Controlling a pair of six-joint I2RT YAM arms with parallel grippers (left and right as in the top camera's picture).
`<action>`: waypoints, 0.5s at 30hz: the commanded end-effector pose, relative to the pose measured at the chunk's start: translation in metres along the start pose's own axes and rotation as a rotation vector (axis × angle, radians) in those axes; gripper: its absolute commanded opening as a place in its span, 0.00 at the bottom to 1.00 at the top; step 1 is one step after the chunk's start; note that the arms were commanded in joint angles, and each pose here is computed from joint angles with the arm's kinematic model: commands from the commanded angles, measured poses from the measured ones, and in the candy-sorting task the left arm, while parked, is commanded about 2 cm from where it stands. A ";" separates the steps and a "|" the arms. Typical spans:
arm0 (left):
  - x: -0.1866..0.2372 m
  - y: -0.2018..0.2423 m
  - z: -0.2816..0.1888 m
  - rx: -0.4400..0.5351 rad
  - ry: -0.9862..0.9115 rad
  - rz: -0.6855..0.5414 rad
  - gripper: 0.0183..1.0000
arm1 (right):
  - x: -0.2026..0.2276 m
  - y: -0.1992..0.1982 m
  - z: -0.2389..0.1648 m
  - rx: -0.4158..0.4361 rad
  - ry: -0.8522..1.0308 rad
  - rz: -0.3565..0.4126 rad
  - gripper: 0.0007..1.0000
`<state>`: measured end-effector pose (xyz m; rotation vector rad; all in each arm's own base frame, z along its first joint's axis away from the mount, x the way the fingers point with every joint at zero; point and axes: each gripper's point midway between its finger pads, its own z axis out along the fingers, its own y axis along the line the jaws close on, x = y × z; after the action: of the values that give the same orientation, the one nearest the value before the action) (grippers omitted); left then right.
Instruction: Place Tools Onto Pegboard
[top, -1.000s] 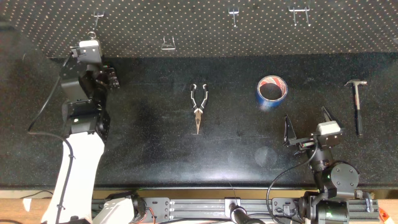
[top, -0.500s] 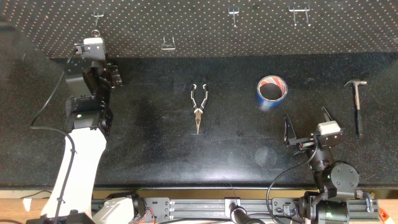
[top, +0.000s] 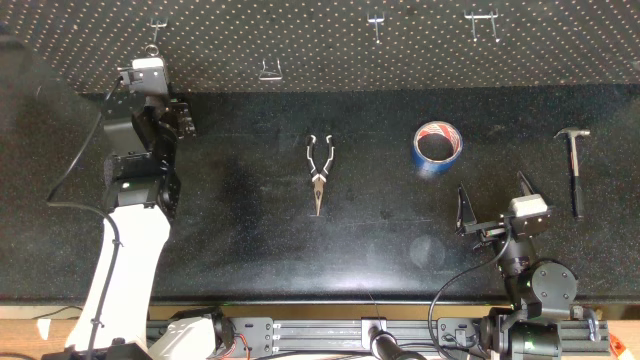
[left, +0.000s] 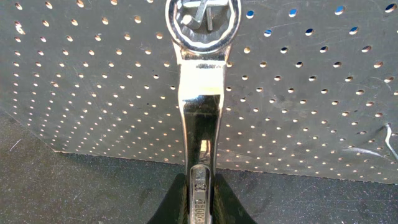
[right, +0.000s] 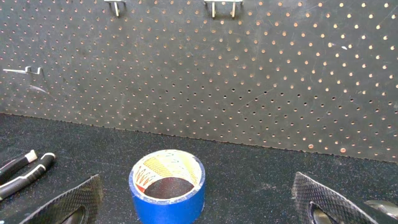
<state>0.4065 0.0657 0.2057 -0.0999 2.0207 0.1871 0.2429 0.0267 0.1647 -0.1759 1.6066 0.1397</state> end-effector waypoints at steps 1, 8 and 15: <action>-0.023 0.006 -0.005 -0.028 -0.055 -0.021 0.01 | 0.001 0.001 0.000 -0.006 0.000 0.015 0.99; -0.021 0.011 -0.002 -0.039 -0.051 -0.025 0.01 | 0.001 0.001 0.000 -0.006 0.000 0.015 1.00; -0.020 0.013 -0.001 -0.042 -0.049 -0.028 0.01 | 0.001 0.001 0.000 -0.006 0.000 0.015 1.00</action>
<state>0.4062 0.0718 0.2073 -0.1153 2.0132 0.1990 0.2429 0.0267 0.1647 -0.1759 1.6066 0.1397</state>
